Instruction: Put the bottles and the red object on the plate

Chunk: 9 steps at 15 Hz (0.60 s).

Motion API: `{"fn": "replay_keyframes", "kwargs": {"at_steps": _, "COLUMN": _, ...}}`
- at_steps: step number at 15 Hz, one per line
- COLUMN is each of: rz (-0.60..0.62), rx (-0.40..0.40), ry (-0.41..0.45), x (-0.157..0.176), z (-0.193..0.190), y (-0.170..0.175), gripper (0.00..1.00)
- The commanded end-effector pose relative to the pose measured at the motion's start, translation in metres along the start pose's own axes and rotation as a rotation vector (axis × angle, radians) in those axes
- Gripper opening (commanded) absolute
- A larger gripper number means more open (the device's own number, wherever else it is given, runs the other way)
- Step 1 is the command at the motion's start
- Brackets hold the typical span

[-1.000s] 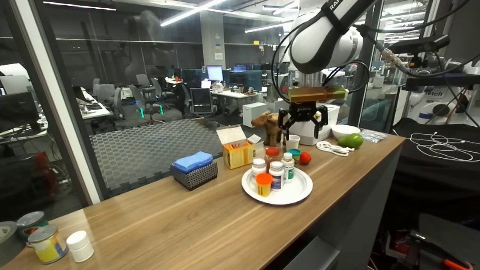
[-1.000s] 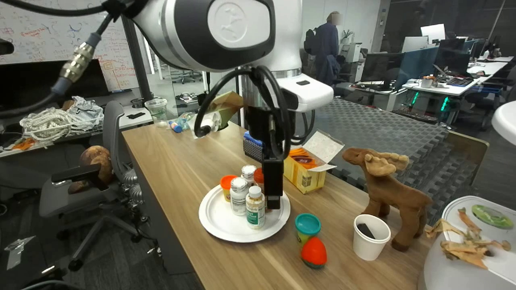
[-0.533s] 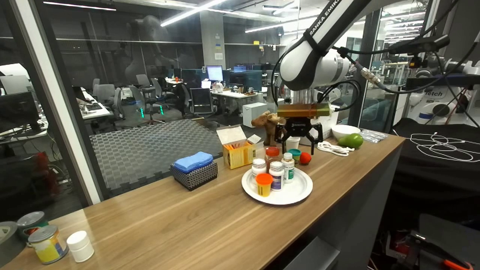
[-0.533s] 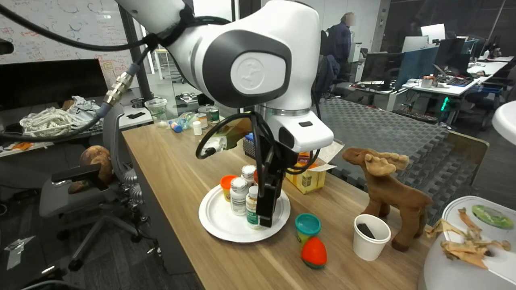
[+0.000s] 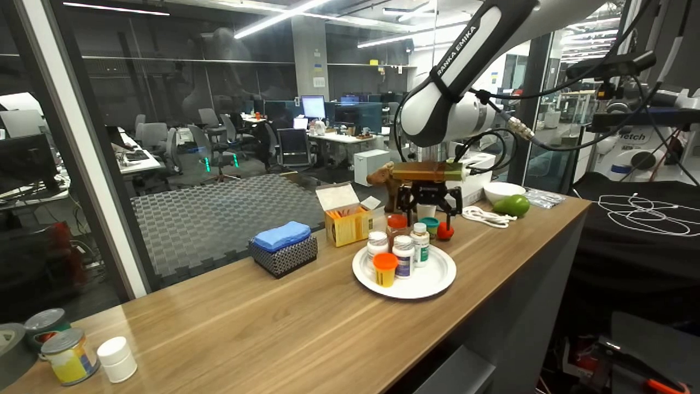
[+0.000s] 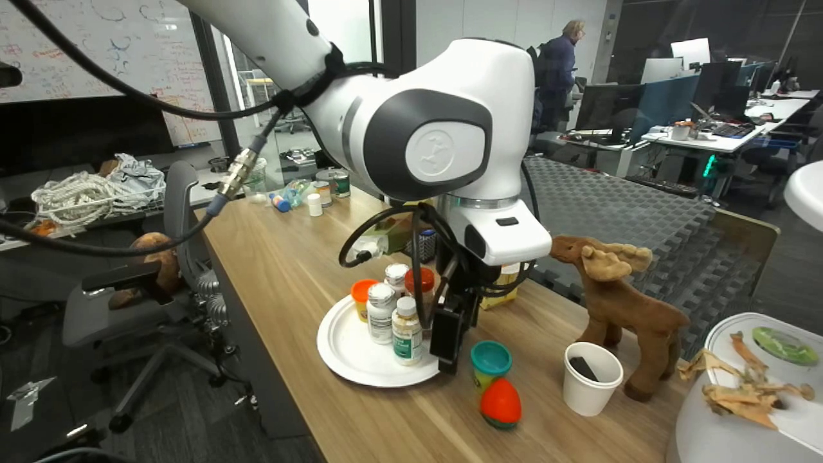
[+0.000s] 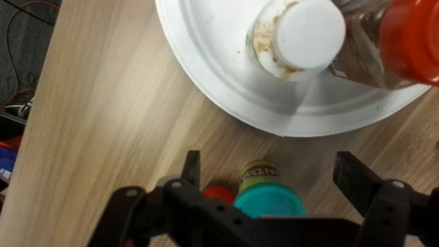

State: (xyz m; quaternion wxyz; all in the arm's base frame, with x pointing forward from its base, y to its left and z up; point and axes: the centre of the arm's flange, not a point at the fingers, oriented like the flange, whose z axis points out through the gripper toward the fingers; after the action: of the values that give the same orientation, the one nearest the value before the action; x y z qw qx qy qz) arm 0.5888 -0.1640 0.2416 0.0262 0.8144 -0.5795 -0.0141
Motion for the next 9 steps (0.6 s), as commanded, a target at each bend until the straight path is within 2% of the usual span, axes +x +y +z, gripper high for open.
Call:
{"fn": "replay_keyframes", "kwargs": {"at_steps": 1, "rz": 0.055, "rx": 0.034, "ry": 0.031, "x": 0.018, "z": -0.002, "y": -0.017, "gripper": 1.0}}
{"fn": "replay_keyframes", "kwargs": {"at_steps": 9, "rz": 0.094, "rx": 0.036, "ry": 0.045, "x": 0.041, "z": 0.009, "y": -0.019, "gripper": 1.0}}
